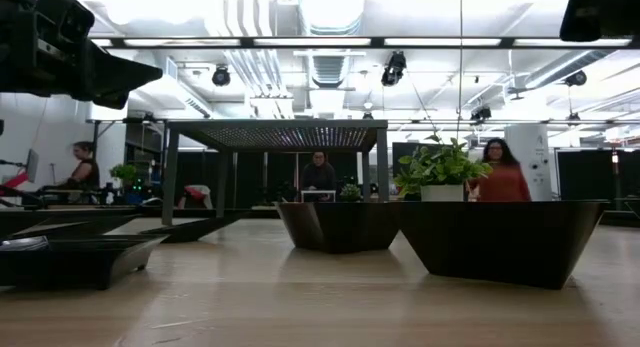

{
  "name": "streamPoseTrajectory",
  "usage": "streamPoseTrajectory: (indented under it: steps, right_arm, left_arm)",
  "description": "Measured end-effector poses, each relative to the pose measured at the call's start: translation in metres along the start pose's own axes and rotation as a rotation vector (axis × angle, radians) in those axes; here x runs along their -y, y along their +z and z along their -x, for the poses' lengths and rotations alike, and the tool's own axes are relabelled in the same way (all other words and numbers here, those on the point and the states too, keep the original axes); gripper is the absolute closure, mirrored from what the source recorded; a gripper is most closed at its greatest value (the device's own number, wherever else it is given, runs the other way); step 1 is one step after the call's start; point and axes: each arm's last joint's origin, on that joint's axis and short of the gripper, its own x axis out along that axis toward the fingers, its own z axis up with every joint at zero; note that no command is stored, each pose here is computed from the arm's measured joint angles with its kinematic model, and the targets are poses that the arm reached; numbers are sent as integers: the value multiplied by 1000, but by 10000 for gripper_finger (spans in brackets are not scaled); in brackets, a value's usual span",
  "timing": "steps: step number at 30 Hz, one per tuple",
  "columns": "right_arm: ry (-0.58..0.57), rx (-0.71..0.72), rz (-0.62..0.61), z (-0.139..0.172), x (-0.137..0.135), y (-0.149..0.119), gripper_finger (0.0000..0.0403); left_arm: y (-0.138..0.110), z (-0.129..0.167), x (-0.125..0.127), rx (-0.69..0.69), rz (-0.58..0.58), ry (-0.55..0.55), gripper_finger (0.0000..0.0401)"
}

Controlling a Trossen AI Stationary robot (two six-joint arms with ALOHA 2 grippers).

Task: Pick & Place Mini shaped plates
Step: Put the black distorted square plate on the shelf

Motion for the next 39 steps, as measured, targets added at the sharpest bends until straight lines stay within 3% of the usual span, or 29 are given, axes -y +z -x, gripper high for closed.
streamPoseTrajectory:
  steps: [2,8,14,22,30,35,39]
  right_arm:
    - [46,58,-148,0,-1,4,394]
    - [27,295,-513,2,7,25,394]
    - [18,387,-554,3,11,33,394]
    - [-1,106,-777,-34,-6,16,394]
    - [-161,-83,-783,-76,-18,11,387]
    - [-247,-210,-784,-100,-23,15,332]
    - [-318,-331,-663,-121,-29,14,273]
  left_arm:
    - [0,0,0,0,0,-1,401]
    - [0,0,0,0,0,0,401]
    - [0,0,0,0,0,0,401]
    - [0,0,0,0,0,0,401]
    - [0,0,0,0,0,0,401]
    - [0,0,0,0,0,0,401]
    - [0,0,0,2,1,0,401]
